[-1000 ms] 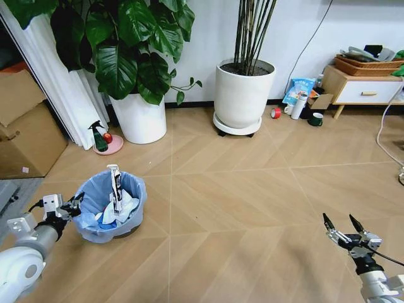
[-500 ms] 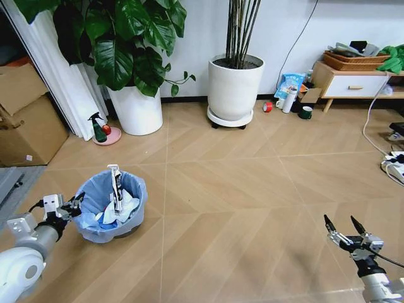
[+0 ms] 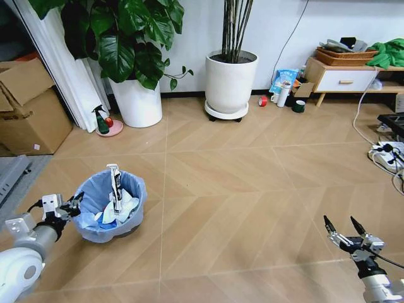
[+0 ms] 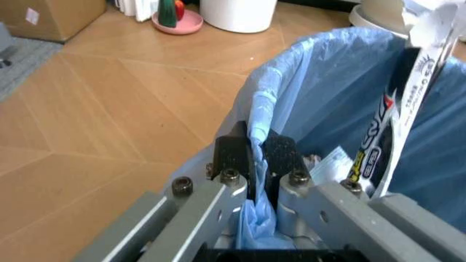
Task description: Pick up the trash bin and place the garbage on the floor into it.
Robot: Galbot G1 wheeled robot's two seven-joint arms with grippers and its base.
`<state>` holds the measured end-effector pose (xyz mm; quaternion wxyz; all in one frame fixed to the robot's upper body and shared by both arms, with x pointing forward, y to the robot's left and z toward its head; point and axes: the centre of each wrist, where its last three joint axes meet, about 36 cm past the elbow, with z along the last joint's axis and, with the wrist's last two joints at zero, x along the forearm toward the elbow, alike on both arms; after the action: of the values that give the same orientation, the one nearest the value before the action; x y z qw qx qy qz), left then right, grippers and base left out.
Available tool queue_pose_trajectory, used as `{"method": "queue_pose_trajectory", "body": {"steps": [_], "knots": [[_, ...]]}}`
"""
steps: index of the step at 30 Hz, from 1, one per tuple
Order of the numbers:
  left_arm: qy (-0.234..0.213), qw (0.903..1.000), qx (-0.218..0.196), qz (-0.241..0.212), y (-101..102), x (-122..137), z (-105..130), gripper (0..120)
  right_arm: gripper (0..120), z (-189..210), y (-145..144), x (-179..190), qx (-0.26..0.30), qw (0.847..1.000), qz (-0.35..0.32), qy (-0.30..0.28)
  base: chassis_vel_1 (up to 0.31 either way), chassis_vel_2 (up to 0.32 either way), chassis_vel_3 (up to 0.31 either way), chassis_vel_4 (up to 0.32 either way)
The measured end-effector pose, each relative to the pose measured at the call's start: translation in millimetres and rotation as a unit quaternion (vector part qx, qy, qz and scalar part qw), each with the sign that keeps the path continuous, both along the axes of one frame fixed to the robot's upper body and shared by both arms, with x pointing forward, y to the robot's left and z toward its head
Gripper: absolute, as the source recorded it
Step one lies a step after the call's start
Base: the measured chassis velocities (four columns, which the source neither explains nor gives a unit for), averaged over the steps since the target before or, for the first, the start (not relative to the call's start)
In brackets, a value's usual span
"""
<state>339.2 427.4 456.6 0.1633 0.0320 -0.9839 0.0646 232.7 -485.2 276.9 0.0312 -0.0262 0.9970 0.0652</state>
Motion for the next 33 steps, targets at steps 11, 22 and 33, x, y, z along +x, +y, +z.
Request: {"method": "queue_pose_trajectory", "body": {"steps": [11,22,33], "knots": [[-0.002,1.0000,-0.001,-0.003,-2.2,0.5,1.0,0,100,0.9,0.3,-2.9,-0.001,1.000,0.002,0.000,0.156,-0.174,-0.151,0.161],[-0.002,1.0000,-0.001,-0.003,-3.0,0.5,1.4,0,100,2.6,-1.5,-1.9,-0.002,1.000,0.003,-0.001,0.165,-0.161,-0.165,0.165],[-0.003,1.0000,-0.002,-0.002,-4.8,-0.7,1.6,0,100,2.5,-1.9,-2.9,0.001,1.000,0.005,-0.003,0.161,-0.210,-0.146,0.213]]}}
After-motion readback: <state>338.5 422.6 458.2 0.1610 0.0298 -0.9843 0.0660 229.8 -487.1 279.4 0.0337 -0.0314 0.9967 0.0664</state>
